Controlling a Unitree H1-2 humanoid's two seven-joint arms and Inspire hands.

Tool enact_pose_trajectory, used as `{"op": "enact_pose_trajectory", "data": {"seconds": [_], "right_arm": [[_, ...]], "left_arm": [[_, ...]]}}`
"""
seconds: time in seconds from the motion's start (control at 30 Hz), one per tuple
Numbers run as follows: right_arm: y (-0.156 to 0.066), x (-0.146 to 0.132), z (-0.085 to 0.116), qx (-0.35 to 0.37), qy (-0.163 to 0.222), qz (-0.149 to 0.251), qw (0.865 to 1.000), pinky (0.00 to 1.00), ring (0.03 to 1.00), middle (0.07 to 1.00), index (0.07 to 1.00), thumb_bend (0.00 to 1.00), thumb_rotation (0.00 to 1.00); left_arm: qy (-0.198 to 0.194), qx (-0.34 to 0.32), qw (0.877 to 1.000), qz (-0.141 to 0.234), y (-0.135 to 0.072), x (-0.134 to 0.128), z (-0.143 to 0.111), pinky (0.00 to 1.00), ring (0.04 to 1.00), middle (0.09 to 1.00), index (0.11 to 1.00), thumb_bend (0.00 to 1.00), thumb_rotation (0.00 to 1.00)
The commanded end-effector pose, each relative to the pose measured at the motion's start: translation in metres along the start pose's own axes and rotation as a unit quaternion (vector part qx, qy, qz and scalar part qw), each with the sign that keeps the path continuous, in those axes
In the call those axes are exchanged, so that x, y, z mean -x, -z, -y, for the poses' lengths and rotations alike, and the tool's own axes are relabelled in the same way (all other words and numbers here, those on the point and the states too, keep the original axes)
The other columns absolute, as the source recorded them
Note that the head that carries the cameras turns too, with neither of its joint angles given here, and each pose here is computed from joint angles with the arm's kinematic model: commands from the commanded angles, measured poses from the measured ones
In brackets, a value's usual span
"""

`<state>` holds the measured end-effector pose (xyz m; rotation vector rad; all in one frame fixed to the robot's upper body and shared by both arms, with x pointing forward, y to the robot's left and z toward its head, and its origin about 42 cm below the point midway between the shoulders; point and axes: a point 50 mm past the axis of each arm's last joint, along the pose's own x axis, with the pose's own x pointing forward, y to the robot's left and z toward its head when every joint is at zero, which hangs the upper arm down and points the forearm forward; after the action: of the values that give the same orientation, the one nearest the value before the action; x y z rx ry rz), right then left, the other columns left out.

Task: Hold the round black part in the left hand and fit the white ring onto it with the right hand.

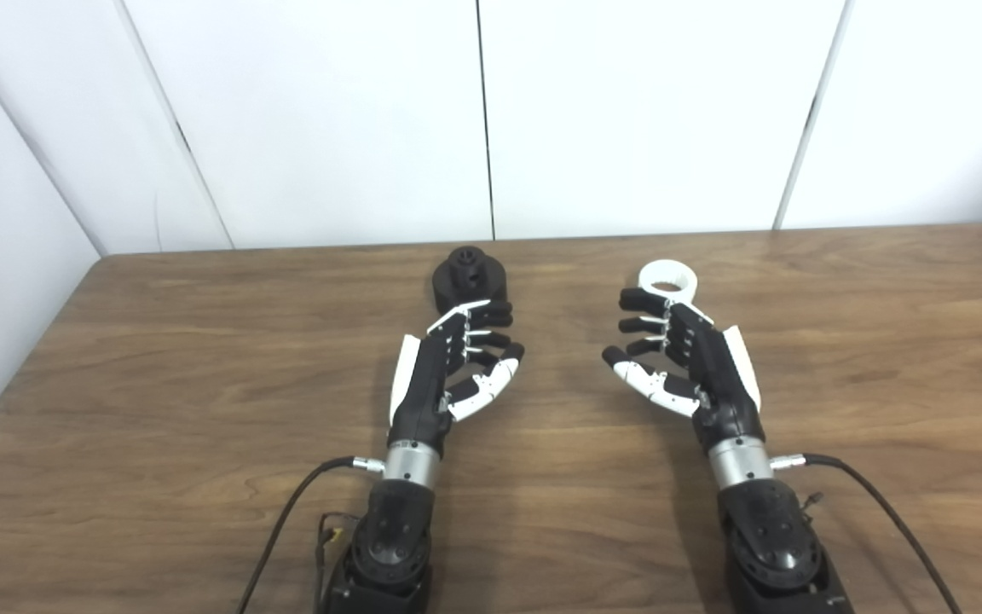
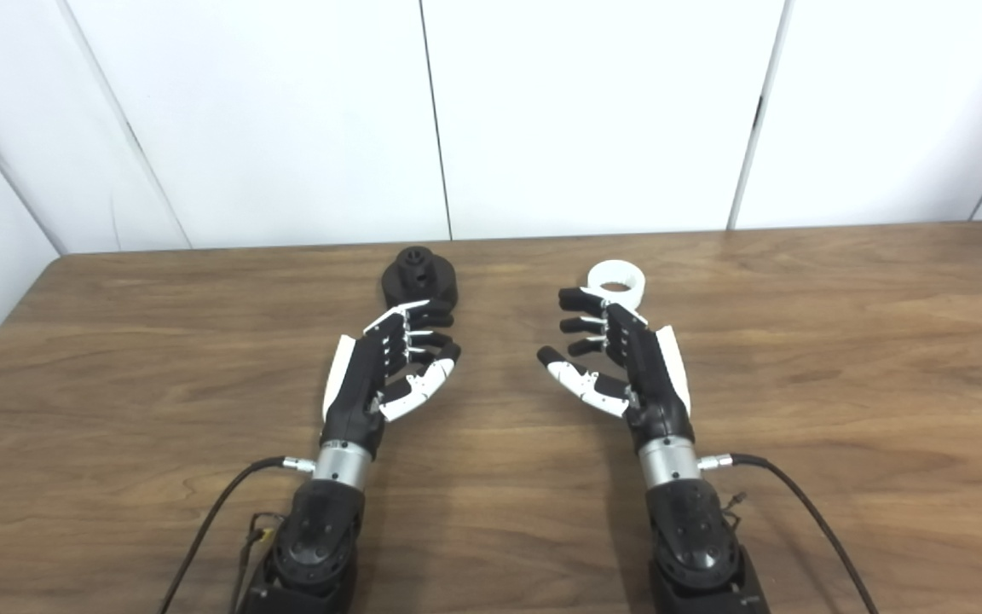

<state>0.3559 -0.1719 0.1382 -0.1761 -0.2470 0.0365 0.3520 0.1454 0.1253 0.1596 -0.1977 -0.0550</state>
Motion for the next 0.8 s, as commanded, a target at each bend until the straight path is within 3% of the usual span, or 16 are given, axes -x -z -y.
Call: {"op": "enact_pose_trajectory", "data": {"seconds": [0.0, 0.5, 0.67, 0.77], "right_arm": [[-0.003, 0.001, -0.002, 0.0, 0.003, 0.015, 1.0, 0.56, 0.679, 0.741, 0.714, 0.54, 0.04], [-0.004, 0.001, 0.001, 0.001, 0.001, 0.016, 1.0, 0.56, 0.683, 0.747, 0.715, 0.54, 0.06], [-0.003, 0.0, 0.001, 0.003, 0.001, 0.018, 1.0, 0.57, 0.681, 0.748, 0.715, 0.55, 0.06], [-0.003, 0.0, 0.0, 0.002, 0.0, 0.017, 1.0, 0.56, 0.674, 0.745, 0.711, 0.55, 0.05]], "left_arm": [[-0.005, 0.009, 0.999, 0.053, -0.02, -0.012, -0.001, 0.55, 0.643, 0.71, 0.682, 0.43, 0.11], [-0.018, -0.008, 0.998, 0.06, -0.026, -0.011, -0.01, 0.51, 0.654, 0.707, 0.687, 0.44, 0.1], [-0.023, -0.032, 0.997, 0.067, -0.032, -0.013, -0.022, 0.57, 0.688, 0.726, 0.692, 0.45, 0.07], [-0.024, -0.075, 0.994, 0.071, -0.034, -0.014, -0.032, 0.57, 0.717, 0.765, 0.73, 0.5, 0.16]]}}
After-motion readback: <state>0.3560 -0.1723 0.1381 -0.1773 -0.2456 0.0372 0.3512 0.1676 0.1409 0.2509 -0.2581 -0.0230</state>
